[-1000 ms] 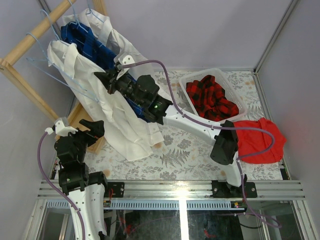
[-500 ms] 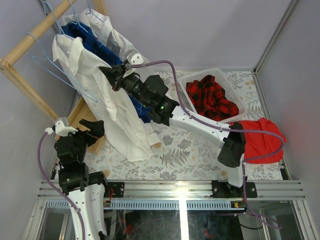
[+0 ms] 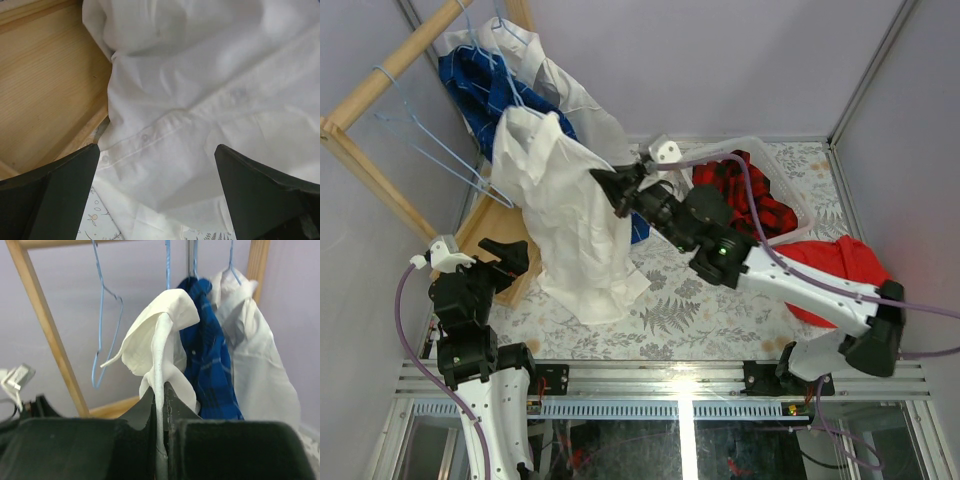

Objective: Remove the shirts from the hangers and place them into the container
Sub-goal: Pick up the hanger from the clothesline.

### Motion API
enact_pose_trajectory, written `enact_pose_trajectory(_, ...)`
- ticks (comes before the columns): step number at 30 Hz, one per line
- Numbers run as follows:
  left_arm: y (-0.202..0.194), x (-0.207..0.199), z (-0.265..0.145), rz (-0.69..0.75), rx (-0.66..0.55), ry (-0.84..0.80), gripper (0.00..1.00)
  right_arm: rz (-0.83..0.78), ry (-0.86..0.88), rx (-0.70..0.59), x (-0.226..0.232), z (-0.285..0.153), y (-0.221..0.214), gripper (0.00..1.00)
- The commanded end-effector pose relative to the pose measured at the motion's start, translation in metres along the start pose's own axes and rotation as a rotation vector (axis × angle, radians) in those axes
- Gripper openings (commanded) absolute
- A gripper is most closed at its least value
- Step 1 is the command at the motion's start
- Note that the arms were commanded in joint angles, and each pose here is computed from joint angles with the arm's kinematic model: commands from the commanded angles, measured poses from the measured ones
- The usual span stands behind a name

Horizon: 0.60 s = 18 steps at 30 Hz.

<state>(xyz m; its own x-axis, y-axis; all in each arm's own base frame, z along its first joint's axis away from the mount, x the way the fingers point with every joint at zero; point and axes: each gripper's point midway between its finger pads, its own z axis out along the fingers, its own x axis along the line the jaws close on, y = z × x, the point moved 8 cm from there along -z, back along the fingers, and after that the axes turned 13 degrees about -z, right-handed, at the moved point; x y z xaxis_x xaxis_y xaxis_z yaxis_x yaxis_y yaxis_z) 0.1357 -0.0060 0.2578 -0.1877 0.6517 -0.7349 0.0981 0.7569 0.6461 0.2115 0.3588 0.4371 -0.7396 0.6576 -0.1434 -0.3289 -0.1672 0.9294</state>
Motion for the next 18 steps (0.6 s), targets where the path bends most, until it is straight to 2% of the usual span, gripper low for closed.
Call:
enact_pose_trajectory(1, 0.006, -0.004, 0.003, 0.006, -0.034, -0.033, 1.0, 0.046, 0.028, 0.03, -0.005, -0.051, 0.01, 0.0)
enact_pose_trajectory(8, 0.005, -0.005, 0.003, 0.007, -0.021, -0.036, 1.0, 0.203, 0.109, 0.078, 0.002, -0.156, -0.039, 0.0)
enact_pose_trajectory(11, 0.004, -0.009, 0.003, 0.014, 0.025, -0.054, 1.0, 0.116, 0.135, 0.13, -0.004, -0.188, -0.05, 0.0)
enact_pose_trajectory(13, 0.0, -0.016, 0.003, -0.003, 0.08, -0.111, 1.0, 0.068, 0.073, 0.221, -0.013, -0.203, -0.059, 0.0)
enact_pose_trajectory(18, -0.018, -0.025, 0.015, -0.093, 0.276, -0.281, 1.0, 0.003, 0.066, 0.329, -0.019, -0.224, -0.075, 0.0)
